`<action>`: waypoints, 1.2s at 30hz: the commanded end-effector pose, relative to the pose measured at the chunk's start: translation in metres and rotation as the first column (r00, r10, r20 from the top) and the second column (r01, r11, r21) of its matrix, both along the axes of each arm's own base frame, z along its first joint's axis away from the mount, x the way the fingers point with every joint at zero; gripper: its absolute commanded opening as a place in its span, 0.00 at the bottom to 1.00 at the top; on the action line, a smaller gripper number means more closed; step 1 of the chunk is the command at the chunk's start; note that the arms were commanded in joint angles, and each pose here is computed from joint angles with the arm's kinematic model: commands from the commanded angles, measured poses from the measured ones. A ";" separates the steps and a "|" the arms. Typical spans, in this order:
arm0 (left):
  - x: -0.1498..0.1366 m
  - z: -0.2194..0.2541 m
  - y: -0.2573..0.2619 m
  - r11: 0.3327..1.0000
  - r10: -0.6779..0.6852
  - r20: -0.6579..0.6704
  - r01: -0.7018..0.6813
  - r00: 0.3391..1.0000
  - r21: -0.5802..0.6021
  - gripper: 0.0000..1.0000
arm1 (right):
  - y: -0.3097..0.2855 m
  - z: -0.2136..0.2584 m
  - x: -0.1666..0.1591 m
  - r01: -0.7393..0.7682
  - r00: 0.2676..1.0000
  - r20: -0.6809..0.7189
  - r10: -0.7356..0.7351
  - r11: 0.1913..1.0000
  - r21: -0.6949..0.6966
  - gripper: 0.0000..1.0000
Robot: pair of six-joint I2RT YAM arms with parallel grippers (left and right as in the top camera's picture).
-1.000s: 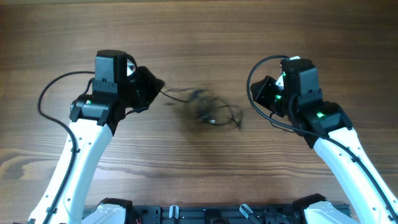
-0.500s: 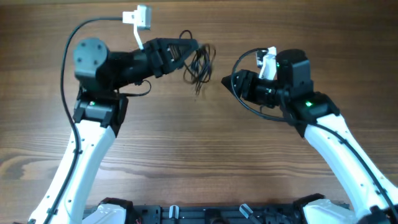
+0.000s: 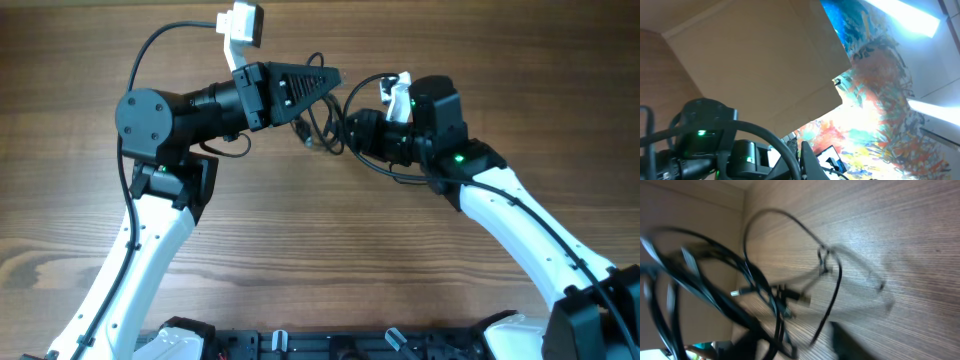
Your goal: Untangle cables
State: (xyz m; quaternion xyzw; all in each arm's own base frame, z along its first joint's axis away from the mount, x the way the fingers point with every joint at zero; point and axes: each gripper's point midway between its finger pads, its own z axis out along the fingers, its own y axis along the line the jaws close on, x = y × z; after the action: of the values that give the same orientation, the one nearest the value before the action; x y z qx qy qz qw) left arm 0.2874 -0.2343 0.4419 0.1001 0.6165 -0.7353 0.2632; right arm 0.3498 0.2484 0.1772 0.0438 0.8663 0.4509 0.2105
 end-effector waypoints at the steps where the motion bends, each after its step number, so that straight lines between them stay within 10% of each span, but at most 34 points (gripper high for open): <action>1: -0.007 0.008 0.001 1.000 -0.013 0.014 0.013 1.000 -0.006 0.04 | 0.008 0.001 -0.007 -0.050 0.999 -0.019 0.051 0.998 0.030 0.04; 14: 0.081 -0.081 0.061 0.911 0.409 -0.314 -0.360 0.857 0.204 0.04 | -0.034 0.065 -0.027 0.057 0.973 0.227 -0.033 0.993 -0.100 0.04; 18: 0.069 -0.057 0.042 0.949 0.316 -0.325 -0.293 0.891 0.119 0.04 | -0.008 0.073 -0.043 -0.150 0.949 0.274 0.155 0.988 -0.040 0.54; 22: 0.063 -0.048 0.034 0.960 0.279 -0.338 -0.267 0.899 0.082 0.04 | -0.002 0.056 -0.041 -0.178 0.954 0.237 0.186 0.983 -0.052 0.61; 24: 0.061 -0.040 0.033 0.963 0.268 -0.314 -0.262 0.911 0.061 0.04 | -0.001 0.040 -0.035 -0.172 0.963 0.199 0.182 0.983 -0.067 0.59; 29: 0.056 -0.036 0.031 0.971 0.240 -0.300 -0.235 0.923 0.053 0.04 | 0.003 0.011 -0.021 -0.160 0.974 0.146 0.172 0.983 -0.086 0.04; 33: 0.055 -0.046 0.029 0.974 0.228 -0.341 -0.215 0.912 0.075 0.04 | 0.007 0.023 -0.014 -0.148 0.969 0.190 0.155 0.988 -0.054 0.04; 36: 0.054 -0.045 0.029 0.974 0.225 -0.347 -0.213 0.910 0.073 0.04 | 0.006 0.025 -0.010 -0.138 0.967 0.209 0.148 0.989 -0.059 0.63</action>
State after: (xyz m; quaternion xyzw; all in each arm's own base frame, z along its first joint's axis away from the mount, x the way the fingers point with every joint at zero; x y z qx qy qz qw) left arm 0.3487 -0.2029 0.3903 -0.1114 0.6753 -0.6911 0.2322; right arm 0.3388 0.2527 0.2007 -0.0692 0.8505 0.4487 0.2657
